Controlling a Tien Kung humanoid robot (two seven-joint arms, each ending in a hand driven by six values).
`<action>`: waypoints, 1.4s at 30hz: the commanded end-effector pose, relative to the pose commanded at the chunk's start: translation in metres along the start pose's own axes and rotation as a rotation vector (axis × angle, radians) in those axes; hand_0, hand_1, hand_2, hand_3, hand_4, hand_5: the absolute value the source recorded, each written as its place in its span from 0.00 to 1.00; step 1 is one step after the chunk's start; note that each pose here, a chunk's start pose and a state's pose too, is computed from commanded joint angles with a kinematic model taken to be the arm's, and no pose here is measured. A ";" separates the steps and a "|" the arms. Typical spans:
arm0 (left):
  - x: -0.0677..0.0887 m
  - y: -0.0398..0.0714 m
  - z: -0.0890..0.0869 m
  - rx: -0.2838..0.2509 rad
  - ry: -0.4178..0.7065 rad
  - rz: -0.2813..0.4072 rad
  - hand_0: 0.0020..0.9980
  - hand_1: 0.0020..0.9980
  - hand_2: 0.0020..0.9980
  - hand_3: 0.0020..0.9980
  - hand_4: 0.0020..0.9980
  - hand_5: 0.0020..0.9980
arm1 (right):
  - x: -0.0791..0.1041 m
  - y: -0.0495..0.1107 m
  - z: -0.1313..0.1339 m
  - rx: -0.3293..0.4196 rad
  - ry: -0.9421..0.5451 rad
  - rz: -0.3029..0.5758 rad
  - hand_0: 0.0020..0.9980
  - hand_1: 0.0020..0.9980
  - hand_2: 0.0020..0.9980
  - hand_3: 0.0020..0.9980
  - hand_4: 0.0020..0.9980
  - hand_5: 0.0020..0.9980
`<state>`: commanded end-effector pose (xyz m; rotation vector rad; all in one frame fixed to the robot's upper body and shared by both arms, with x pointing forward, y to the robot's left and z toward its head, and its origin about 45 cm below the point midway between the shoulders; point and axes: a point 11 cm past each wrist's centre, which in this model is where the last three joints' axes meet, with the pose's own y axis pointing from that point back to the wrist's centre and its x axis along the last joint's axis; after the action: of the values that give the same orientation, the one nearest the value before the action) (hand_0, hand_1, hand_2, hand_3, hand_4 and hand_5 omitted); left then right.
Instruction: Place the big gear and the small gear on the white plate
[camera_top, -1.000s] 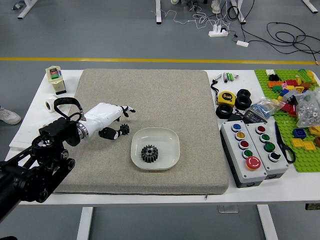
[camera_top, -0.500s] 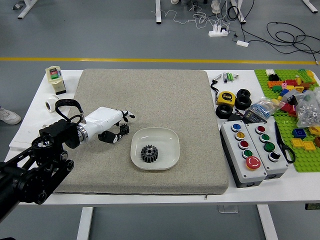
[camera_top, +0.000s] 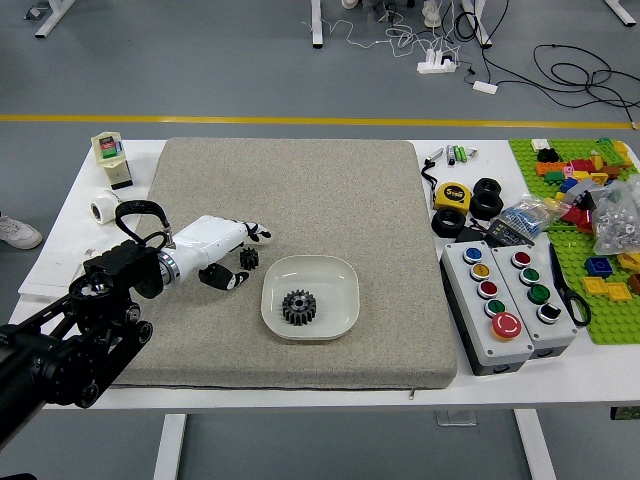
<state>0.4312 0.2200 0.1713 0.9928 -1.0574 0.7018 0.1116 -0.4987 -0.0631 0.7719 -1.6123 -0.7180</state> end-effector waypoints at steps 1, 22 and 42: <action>-0.001 0.000 0.000 0.000 -0.002 -0.003 0.49 0.69 0.82 0.85 0.74 0.00 | 0.000 0.000 0.000 0.000 0.000 0.000 0.66 0.67 0.75 0.56 0.75 0.61; -0.011 0.000 -0.005 0.037 -0.018 -0.040 0.33 0.43 0.47 0.50 0.36 0.00 | 0.000 -0.001 0.005 -0.008 0.009 0.000 0.66 0.67 0.75 0.56 0.75 0.61; 0.021 0.004 0.001 0.028 -0.005 0.052 0.29 0.36 0.41 0.48 0.32 0.00 | 0.001 0.000 0.001 -0.002 0.001 0.000 0.66 0.67 0.75 0.56 0.75 0.61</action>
<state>0.4349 0.2215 0.1928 0.9943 -1.0841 0.7585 0.1102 -0.4993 -0.0632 0.7708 -1.6101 -0.7189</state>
